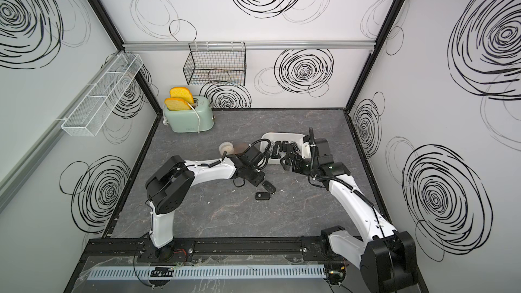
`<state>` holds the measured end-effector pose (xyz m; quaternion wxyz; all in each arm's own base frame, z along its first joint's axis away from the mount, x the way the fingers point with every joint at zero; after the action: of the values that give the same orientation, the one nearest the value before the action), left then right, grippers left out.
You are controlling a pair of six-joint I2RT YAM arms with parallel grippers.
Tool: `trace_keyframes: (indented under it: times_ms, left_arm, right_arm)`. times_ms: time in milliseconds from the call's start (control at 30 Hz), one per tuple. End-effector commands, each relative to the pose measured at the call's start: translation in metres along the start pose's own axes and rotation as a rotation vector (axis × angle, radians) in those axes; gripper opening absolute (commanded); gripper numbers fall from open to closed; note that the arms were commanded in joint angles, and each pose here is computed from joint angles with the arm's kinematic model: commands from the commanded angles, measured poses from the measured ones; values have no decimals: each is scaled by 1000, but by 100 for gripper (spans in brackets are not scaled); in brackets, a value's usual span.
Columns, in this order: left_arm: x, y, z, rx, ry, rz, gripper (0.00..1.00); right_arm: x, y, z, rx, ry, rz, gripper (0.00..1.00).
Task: Place the car key into the storage box
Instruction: Pick up the car key from the center of the board, then place the car key in the storage box.
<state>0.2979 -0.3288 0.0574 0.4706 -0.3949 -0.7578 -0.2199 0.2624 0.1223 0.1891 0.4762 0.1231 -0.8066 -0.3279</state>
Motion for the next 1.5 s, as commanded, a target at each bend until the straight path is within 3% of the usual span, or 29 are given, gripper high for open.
trace_keyframes:
  times_ms: [0, 467, 833, 1067, 1300, 1467]
  left_arm:
    - [31, -4, -31, 20, -102, 23, 29]
    - [79, 8, -101, 102, -319, 84, 28]
    - [67, 56, -137, 294, -444, 81, 30]
    - [39, 71, -147, 364, -407, 4, 30]
    - [12, 67, -151, 268, -306, -112, 31]
    - [-2, 64, -148, 253, -270, -127, 32]
  right_arm:
    - [3, 4, -3, 12, -15, -10, 99]
    - [7, -3, -5, -4, -37, -1, 99]
    - [3, -6, -6, -14, -27, 10, 99]
    - [-3, -8, -6, -17, -14, 7, 99]
    - [-7, -11, -6, -24, -4, 13, 99]
    - [-10, -14, -3, -32, 4, 16, 99]
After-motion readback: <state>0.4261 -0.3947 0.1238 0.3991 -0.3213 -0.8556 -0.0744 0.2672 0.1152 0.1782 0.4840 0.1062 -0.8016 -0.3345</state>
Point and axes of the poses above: each gripper's point midway between its finger pads, its own x axis back along the fingers, its own y axis along the line the jaws close on, z = x × y, the point moved 4 cm from there along x, back along the fingers, and after that the axes turned 14 degrees about -x, right-handed, at the moved point
